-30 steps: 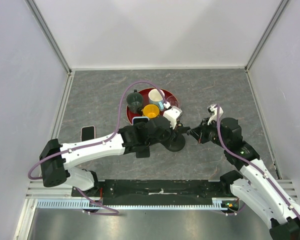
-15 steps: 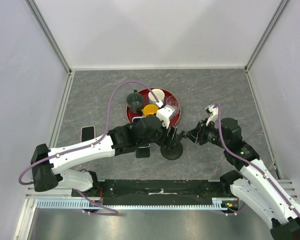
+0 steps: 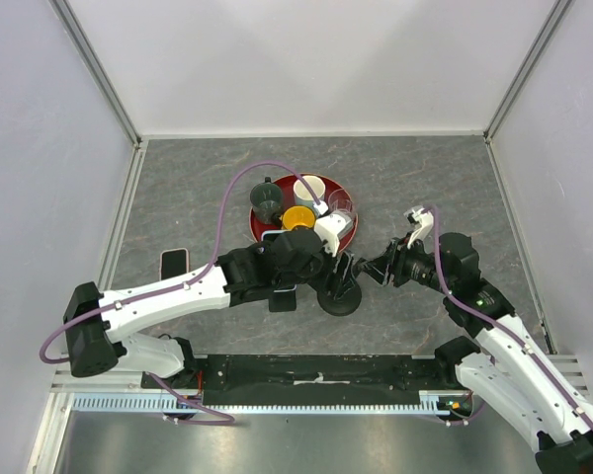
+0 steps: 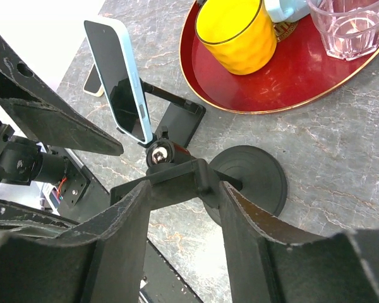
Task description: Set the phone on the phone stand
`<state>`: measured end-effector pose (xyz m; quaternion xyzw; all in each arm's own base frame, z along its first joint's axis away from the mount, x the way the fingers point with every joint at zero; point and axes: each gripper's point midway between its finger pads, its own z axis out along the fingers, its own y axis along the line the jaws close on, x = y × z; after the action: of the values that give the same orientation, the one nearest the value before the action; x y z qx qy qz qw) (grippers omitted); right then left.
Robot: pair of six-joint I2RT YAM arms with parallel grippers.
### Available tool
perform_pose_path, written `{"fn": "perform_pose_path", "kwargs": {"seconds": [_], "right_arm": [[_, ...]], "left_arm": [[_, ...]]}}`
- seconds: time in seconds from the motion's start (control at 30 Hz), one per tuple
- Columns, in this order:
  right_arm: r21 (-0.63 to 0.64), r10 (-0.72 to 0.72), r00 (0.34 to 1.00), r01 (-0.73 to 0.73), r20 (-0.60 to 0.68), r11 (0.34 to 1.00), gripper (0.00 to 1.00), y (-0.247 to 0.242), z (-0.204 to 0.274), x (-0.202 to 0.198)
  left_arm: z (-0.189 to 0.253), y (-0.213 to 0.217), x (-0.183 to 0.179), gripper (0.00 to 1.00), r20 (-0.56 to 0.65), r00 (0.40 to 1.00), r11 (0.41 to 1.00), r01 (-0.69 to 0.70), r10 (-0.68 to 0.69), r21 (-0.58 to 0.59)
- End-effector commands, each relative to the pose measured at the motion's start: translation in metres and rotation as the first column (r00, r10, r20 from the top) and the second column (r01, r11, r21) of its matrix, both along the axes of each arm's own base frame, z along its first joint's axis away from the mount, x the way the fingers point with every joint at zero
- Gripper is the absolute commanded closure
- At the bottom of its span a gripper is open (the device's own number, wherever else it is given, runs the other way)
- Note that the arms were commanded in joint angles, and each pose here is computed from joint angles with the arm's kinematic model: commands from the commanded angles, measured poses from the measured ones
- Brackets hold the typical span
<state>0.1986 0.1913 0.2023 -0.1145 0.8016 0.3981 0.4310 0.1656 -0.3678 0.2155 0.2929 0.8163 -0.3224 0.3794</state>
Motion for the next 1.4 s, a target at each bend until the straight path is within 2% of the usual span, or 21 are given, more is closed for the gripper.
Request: {"fn": "perform_pose_path", "kwargs": {"seconds": [0.0,0.17,0.27,0.3,0.37,0.4,0.5,0.63,0.77,0.93,1.13,1.3,1.37], "right_arm": [[0.010,0.000,0.998,-0.001,0.063,1.000,0.44,0.001,0.017,0.003],[0.010,-0.020,0.997,0.020,0.076,1.000,0.41,-0.002,0.020,0.004],[0.012,-0.030,0.996,0.029,0.083,1.000,0.40,-0.004,0.021,0.003],[0.012,-0.031,0.996,0.030,0.083,0.999,0.40,-0.005,0.021,0.003],[0.003,-0.028,0.997,0.028,0.074,1.000,0.40,-0.004,0.017,0.003],[0.002,-0.021,0.997,0.021,0.073,1.000,0.40,-0.004,0.016,0.002],[-0.002,-0.009,0.998,0.010,0.066,1.000,0.40,-0.003,0.013,0.001],[-0.007,-0.012,0.997,0.012,0.073,1.000,0.39,-0.004,0.012,0.000],[-0.010,-0.049,0.995,0.050,0.083,0.999,0.39,-0.010,0.014,0.001],[0.014,-0.096,0.988,0.095,0.118,0.995,0.39,-0.017,0.025,0.001],[-0.001,-0.100,0.989,0.100,0.106,0.995,0.39,-0.017,0.019,0.004],[-0.004,-0.101,0.989,0.102,0.109,0.995,0.39,-0.017,0.019,0.005],[-0.004,-0.100,0.989,0.101,0.109,0.995,0.39,-0.017,0.019,0.005]], "left_arm": [[-0.014,0.001,0.004,0.35,-0.025,0.999,0.998,-0.038,0.039,0.042],[-0.030,0.005,0.021,0.46,0.023,0.995,0.987,-0.100,0.098,0.128],[-0.031,0.009,0.026,0.63,0.054,0.992,0.983,-0.117,0.110,0.143],[-0.029,0.009,0.027,0.72,0.064,0.992,0.984,-0.116,0.108,0.137],[-0.029,0.011,0.027,0.78,0.093,0.993,0.986,-0.091,0.078,0.141],[-0.026,0.007,0.027,0.89,0.113,0.992,0.990,-0.075,0.061,0.122],[-0.027,0.004,0.024,0.98,0.184,0.982,0.992,0.022,-0.045,0.125],[-0.022,-0.010,0.016,0.98,0.284,0.934,0.976,0.195,-0.216,0.098],[-0.030,-0.022,0.005,0.98,0.283,0.894,0.937,0.342,-0.349,0.074],[-0.049,-0.017,0.014,0.98,0.266,0.875,0.915,0.389,-0.403,0.106],[-0.054,-0.013,0.014,0.98,0.232,0.844,0.866,0.499,-0.483,-0.012],[-0.059,-0.020,0.014,0.98,0.199,0.826,0.842,0.540,-0.527,-0.013],[-0.064,-0.018,0.018,0.98,0.180,0.840,0.855,0.519,-0.511,0.004]]}}
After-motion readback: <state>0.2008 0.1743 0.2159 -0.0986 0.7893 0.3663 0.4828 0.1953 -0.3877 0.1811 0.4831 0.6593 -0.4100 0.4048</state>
